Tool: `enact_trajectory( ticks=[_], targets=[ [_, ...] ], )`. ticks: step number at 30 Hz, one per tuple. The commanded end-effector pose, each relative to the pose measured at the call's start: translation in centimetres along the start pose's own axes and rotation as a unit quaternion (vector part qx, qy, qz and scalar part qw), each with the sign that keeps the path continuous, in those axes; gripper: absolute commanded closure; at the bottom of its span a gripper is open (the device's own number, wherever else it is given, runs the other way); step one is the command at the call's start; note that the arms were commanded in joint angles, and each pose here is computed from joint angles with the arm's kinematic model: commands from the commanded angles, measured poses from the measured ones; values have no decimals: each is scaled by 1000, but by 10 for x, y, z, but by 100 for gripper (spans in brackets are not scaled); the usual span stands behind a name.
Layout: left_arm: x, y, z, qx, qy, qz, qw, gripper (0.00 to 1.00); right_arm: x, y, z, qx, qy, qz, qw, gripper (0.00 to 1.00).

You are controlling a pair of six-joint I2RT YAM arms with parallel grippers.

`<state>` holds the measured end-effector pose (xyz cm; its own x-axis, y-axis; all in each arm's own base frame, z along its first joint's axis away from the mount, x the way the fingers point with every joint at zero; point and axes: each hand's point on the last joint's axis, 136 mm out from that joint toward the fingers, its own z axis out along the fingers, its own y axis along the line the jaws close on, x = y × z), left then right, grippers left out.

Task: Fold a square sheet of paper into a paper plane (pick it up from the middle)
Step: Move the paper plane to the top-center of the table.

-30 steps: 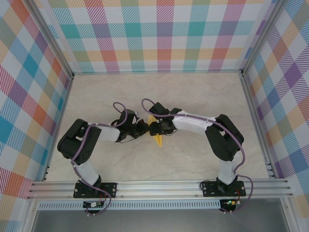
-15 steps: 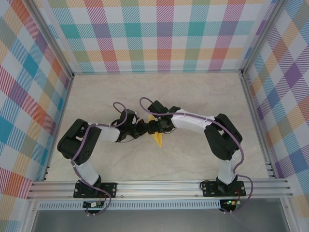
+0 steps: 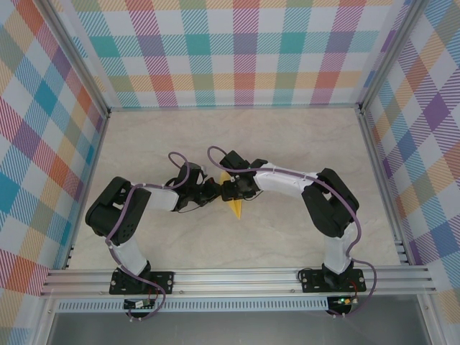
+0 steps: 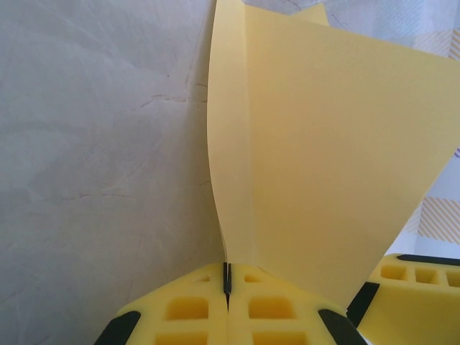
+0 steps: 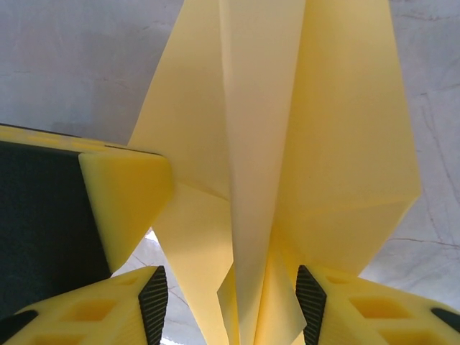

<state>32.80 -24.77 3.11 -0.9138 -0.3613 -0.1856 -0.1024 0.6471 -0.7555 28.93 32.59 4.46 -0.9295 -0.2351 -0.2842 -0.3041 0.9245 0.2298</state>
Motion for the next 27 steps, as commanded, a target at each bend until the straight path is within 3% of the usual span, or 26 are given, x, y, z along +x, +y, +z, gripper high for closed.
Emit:
enact_trajectory(
  ticks=[1,20,27],
  targets=[
    [-7,-7,-4,15,-11,5,1000,100,12,1,-6,-8,16,14,1000,51],
    [-7,-7,-6,14,-14,4,1000,100,15,-7,6,32,16,59,998,70],
    [-9,-10,-17,8,-25,-2,1000,87,18,-8,14,42,22,64,997,79]
  ],
)
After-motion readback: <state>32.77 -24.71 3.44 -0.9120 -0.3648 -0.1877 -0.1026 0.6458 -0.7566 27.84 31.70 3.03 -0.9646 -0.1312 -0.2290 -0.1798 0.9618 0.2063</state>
